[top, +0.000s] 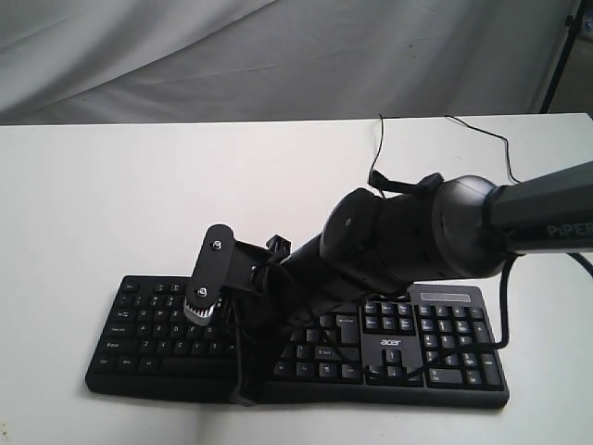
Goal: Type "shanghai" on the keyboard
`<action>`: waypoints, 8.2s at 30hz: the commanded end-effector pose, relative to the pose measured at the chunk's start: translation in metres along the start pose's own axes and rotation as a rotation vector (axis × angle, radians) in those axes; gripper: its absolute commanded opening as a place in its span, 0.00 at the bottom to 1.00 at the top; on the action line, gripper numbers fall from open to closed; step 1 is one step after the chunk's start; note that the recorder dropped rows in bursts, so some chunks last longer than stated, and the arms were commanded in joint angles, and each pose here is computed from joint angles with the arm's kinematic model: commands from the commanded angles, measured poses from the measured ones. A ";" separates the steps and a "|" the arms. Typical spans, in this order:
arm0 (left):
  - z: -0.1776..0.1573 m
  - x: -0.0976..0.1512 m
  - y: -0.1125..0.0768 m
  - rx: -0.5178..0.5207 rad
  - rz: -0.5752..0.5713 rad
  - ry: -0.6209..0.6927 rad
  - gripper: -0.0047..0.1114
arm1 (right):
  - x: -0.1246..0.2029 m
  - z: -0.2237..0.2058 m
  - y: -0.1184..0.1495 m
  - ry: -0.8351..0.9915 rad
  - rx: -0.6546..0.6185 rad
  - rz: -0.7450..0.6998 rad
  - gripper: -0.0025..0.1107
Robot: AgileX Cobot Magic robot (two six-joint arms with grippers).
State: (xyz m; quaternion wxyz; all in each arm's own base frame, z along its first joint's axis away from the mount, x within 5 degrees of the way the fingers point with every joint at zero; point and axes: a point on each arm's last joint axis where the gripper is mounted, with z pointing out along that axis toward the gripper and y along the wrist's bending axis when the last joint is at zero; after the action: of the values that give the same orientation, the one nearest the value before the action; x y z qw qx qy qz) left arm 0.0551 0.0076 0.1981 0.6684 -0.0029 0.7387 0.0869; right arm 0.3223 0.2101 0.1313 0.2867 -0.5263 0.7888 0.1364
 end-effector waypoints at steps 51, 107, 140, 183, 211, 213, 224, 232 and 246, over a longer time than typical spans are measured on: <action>0.001 0.001 0.000 0.005 -0.003 0.004 0.05 | 0.004 -0.002 -0.007 -0.019 0.003 -0.018 0.02; 0.001 0.001 0.000 0.005 -0.003 0.004 0.05 | -0.002 0.035 -0.022 -0.029 -0.038 -0.012 0.02; 0.001 0.001 0.000 0.005 -0.003 0.004 0.05 | -0.010 0.012 -0.024 -0.002 -0.020 -0.045 0.02; 0.001 0.001 0.000 0.005 -0.003 0.004 0.05 | 0.000 0.019 -0.024 0.049 -0.047 -0.053 0.02; 0.001 0.001 0.000 0.005 -0.003 0.004 0.05 | -0.017 0.000 -0.022 0.000 -0.021 -0.071 0.02; 0.001 0.001 0.000 0.005 -0.003 0.004 0.05 | -0.017 0.001 -0.022 -0.004 -0.021 -0.058 0.02; 0.001 0.001 0.000 0.005 -0.003 0.004 0.05 | -0.016 0.011 -0.021 -0.038 -0.033 -0.030 0.02; 0.001 0.001 0.000 0.005 -0.003 0.004 0.05 | -0.018 0.015 -0.019 -0.054 -0.027 -0.021 0.02; 0.001 0.001 0.000 0.005 -0.003 0.004 0.05 | -0.028 0.020 -0.010 -0.071 0.012 -0.034 0.02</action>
State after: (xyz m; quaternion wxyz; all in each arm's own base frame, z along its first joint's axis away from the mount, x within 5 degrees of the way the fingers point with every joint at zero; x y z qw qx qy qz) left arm 0.0551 0.0076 0.1981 0.6684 -0.0029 0.7387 0.0869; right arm 0.3468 0.2334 0.1322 0.3150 -0.5315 0.7720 0.1493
